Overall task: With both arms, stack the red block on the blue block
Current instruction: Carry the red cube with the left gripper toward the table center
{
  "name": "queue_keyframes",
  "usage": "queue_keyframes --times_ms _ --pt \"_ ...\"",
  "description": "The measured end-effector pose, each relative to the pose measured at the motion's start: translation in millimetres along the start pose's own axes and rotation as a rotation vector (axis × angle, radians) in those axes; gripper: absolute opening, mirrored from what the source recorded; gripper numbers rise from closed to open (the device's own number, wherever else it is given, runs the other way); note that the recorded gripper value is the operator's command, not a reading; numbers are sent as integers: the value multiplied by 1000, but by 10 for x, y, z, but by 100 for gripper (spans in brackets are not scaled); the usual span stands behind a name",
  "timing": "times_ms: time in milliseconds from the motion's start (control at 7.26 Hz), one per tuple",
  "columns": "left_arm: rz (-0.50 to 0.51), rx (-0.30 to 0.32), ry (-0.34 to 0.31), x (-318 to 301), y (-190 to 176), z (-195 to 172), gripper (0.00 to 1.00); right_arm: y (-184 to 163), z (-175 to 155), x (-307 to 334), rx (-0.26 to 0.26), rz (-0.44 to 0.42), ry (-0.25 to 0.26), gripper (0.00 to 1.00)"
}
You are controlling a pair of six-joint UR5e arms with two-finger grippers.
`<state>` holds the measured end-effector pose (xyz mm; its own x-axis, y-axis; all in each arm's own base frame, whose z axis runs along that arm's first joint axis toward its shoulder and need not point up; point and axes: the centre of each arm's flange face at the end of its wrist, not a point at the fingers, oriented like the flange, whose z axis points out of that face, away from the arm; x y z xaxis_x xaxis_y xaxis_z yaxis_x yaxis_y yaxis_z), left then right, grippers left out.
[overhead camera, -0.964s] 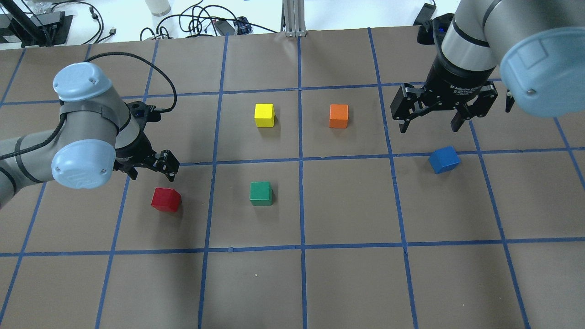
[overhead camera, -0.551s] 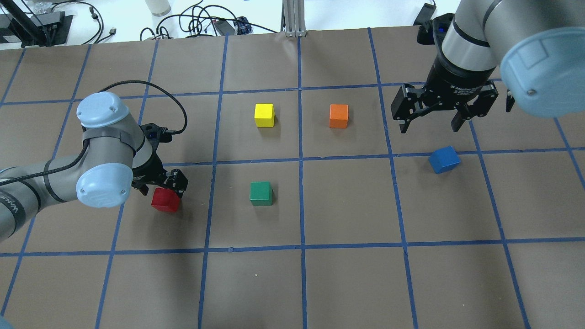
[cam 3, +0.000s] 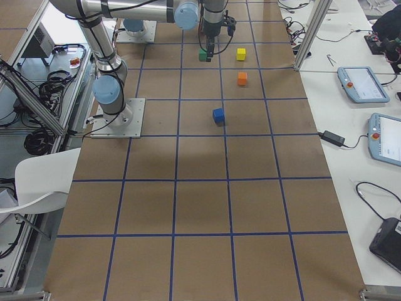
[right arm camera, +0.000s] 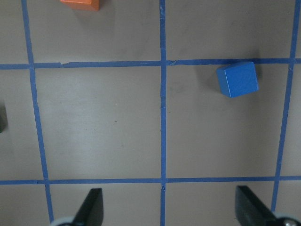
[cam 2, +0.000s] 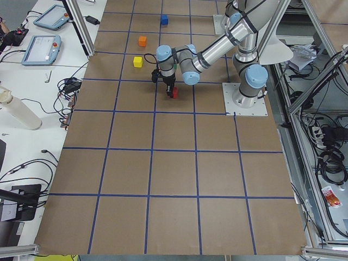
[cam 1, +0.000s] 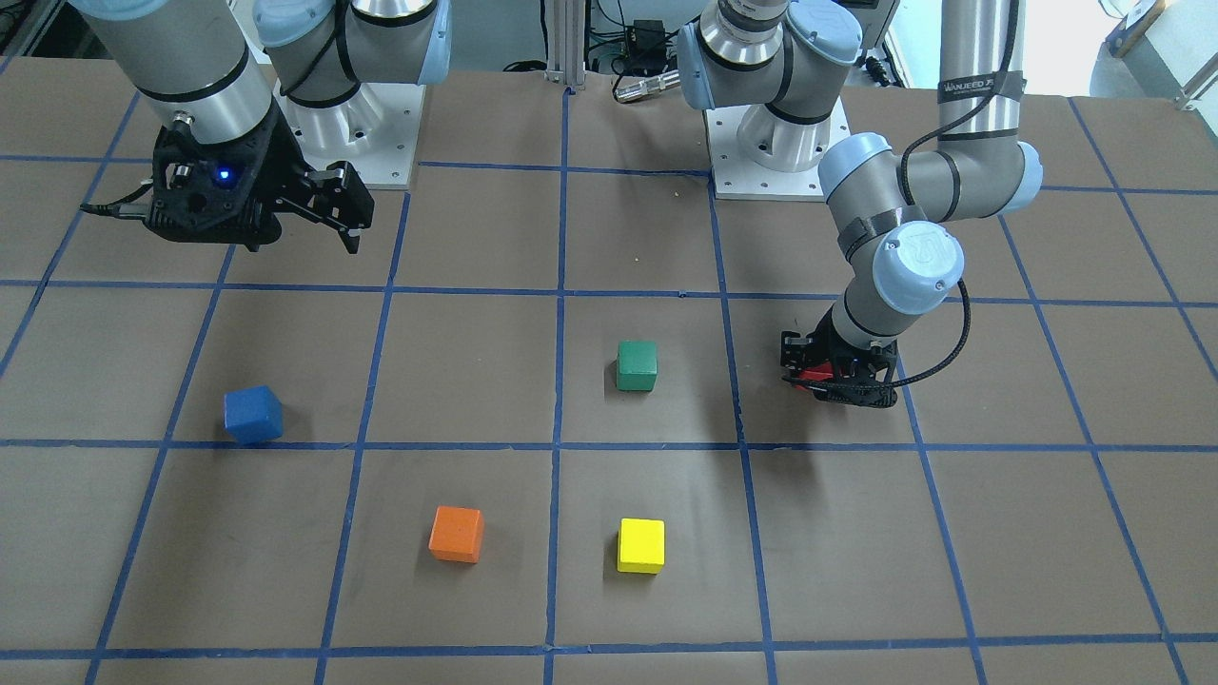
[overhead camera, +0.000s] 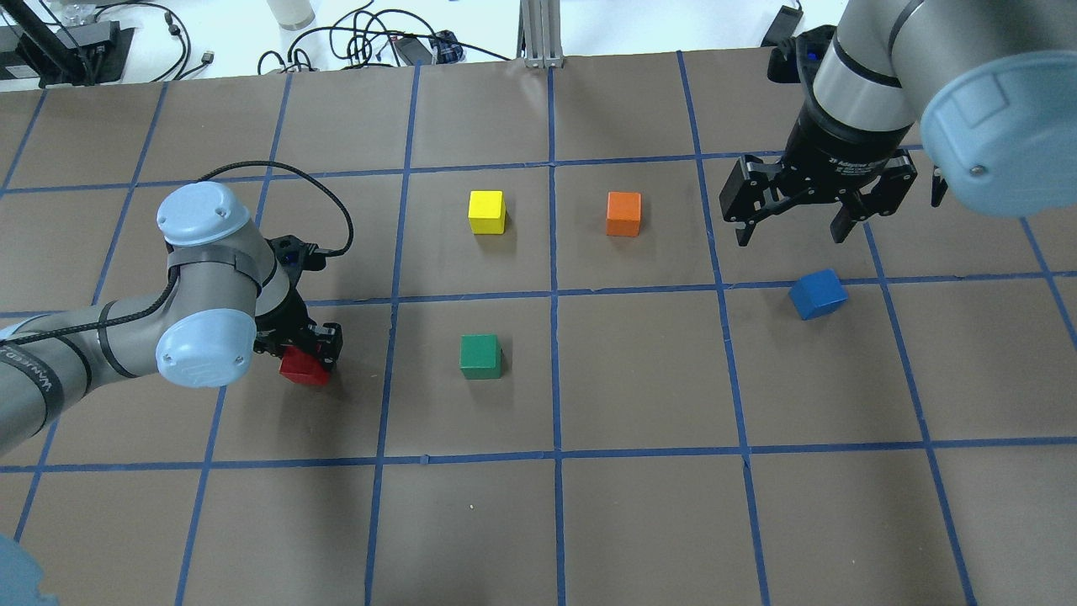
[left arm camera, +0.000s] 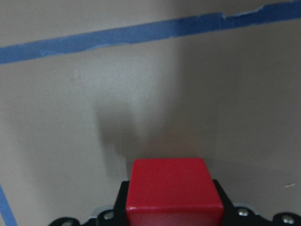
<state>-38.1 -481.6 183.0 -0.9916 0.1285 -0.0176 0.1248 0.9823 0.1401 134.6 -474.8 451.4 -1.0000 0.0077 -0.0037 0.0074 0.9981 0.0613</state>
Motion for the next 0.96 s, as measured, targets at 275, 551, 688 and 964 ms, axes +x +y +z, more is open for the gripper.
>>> queue_keyframes --times_ms 275,551,688,964 --pt "-20 69 45 386 -269 -287 24 3 3 0 -1 0 0 100" --pt "-52 112 57 1024 -663 -802 29 2 14 1 -3 -1 1 100" --pt "-84 115 64 1350 -820 -979 29 0 17 3 -4 -1 1 100" --pt "-149 116 89 2125 -1006 -1011 29 -1 18 7 -4 0 1 100"
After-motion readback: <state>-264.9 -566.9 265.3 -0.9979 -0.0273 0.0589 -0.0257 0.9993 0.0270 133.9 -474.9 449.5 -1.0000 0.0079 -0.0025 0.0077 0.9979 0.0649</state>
